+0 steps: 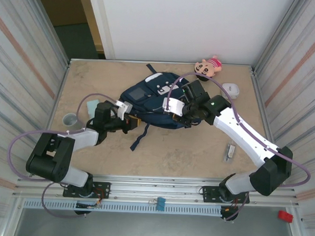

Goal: Pack the student bag

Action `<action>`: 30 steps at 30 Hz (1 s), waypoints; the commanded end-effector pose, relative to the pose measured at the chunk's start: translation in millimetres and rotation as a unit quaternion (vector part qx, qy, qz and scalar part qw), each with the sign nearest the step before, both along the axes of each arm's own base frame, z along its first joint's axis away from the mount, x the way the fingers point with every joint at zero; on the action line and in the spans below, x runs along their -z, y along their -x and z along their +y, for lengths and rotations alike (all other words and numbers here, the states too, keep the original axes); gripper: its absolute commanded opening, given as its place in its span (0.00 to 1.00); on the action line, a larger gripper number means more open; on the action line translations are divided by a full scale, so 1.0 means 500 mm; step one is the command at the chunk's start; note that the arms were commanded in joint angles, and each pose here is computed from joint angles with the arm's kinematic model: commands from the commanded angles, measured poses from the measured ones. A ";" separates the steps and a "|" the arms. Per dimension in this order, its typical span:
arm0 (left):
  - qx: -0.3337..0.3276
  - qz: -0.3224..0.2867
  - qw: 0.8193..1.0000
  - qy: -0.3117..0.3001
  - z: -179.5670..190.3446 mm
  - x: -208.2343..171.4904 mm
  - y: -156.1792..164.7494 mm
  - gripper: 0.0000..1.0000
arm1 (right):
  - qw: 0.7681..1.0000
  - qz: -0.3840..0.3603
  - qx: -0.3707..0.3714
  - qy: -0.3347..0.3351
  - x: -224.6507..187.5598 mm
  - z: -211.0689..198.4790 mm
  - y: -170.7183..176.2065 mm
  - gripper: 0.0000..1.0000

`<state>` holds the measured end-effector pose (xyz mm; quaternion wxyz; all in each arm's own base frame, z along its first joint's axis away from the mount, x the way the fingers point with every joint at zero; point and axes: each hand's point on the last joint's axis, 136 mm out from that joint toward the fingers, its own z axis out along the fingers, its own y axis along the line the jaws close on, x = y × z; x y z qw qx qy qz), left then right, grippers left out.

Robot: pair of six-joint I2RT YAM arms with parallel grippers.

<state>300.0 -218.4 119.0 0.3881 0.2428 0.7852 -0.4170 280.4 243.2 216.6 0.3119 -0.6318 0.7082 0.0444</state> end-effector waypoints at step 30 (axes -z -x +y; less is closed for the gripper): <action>0.207 -0.274 0.928 -0.145 -0.104 -0.174 0.164 0.64 | 0.988 0.026 -0.094 -0.117 0.051 0.002 0.049 0.00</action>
